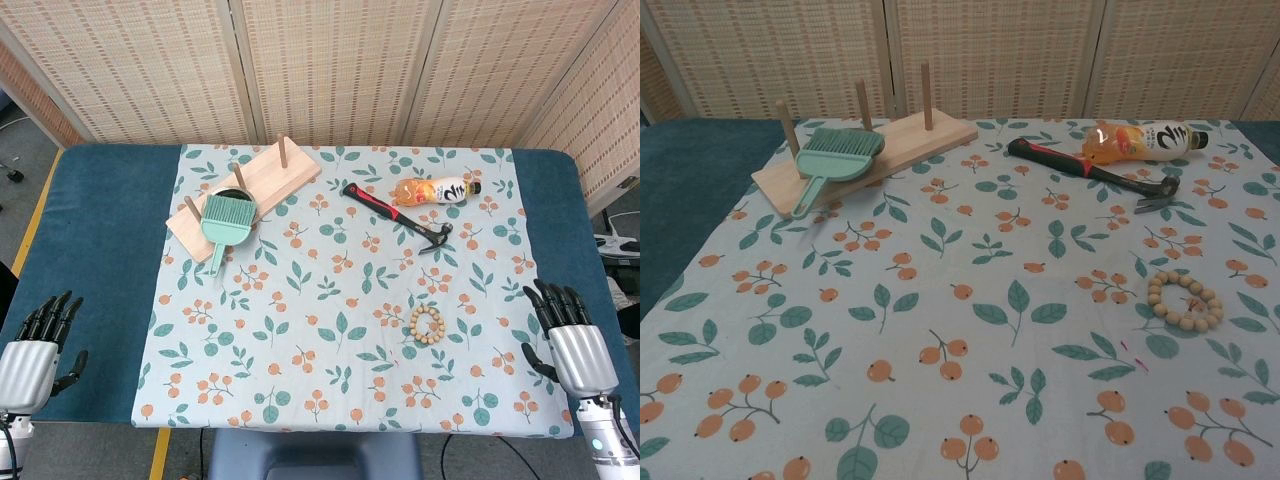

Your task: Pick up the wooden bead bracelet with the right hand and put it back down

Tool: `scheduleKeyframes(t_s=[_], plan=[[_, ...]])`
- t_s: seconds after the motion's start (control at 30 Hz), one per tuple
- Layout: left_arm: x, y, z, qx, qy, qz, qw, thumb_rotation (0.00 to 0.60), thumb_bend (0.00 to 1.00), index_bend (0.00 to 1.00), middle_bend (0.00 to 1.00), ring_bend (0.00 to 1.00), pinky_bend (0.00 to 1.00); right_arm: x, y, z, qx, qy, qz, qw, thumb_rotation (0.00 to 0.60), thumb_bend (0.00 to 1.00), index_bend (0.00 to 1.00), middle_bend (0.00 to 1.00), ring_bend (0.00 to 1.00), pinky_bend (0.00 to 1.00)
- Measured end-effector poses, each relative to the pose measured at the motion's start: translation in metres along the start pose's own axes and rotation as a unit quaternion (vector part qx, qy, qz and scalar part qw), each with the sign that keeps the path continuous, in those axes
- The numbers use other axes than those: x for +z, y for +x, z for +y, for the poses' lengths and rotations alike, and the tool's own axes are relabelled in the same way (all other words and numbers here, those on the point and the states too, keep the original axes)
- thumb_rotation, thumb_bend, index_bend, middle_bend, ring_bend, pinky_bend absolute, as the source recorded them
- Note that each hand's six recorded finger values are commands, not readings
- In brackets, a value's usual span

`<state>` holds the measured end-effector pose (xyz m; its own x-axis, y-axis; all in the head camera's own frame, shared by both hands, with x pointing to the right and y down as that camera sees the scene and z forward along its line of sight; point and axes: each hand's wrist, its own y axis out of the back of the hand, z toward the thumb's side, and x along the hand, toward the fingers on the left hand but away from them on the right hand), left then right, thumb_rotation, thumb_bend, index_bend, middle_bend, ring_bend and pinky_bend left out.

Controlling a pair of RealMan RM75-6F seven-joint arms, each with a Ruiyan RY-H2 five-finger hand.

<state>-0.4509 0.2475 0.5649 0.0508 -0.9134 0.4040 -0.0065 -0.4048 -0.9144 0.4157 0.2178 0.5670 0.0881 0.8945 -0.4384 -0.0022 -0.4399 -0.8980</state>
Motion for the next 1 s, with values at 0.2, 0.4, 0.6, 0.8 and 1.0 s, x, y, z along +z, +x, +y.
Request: scheduleKeyframes(t_s=[0.2, 0.4, 0.6, 0.8, 1.0], plan=[[0.001, -0.001, 0.0, -0.006, -0.005, 0.001, 1.0, 0.6, 0.43, 0.0, 0.0, 0.0, 0.16, 0.01, -0.003, -0.015, 0.029, 0.017, 0.027, 0.9991, 0.6, 0.25, 0.0, 0.0, 0.0, 0.0], [0.001, 0.001, 0.001, -0.006, -0.012, -0.003, 0.9999, 0.6, 0.43, 0.0, 0.0, 0.0, 0.16, 0.033, -0.013, -0.035, 0.073, 0.071, 0.09, 0.9908, 0.6, 0.25, 0.06, 0.07, 0.0, 0.0], [0.003, 0.0, 0.001, -0.009, -0.014, -0.008, 0.9998, 0.6, 0.43, 0.0, 0.0, 0.0, 0.16, 0.061, -0.033, -0.064, 0.126, 0.126, 0.151, 0.9724, 0.6, 0.25, 0.21, 0.18, 0.0, 0.0], [-0.001, -0.001, 0.001, -0.014, -0.017, -0.001, 0.9998, 0.6, 0.43, 0.0, 0.0, 0.0, 0.16, 0.089, -0.056, -0.092, 0.151, 0.162, 0.194, 0.9557, 0.6, 0.25, 0.31, 0.25, 0.0, 0.0], [-0.004, -0.003, 0.004, -0.013, -0.019, 0.004, 0.9997, 0.6, 0.43, 0.0, 0.0, 0.0, 0.16, 0.097, -0.067, -0.107, 0.158, 0.172, 0.2, 0.9515, 0.6, 0.25, 0.36, 0.29, 0.0, 0.0]])
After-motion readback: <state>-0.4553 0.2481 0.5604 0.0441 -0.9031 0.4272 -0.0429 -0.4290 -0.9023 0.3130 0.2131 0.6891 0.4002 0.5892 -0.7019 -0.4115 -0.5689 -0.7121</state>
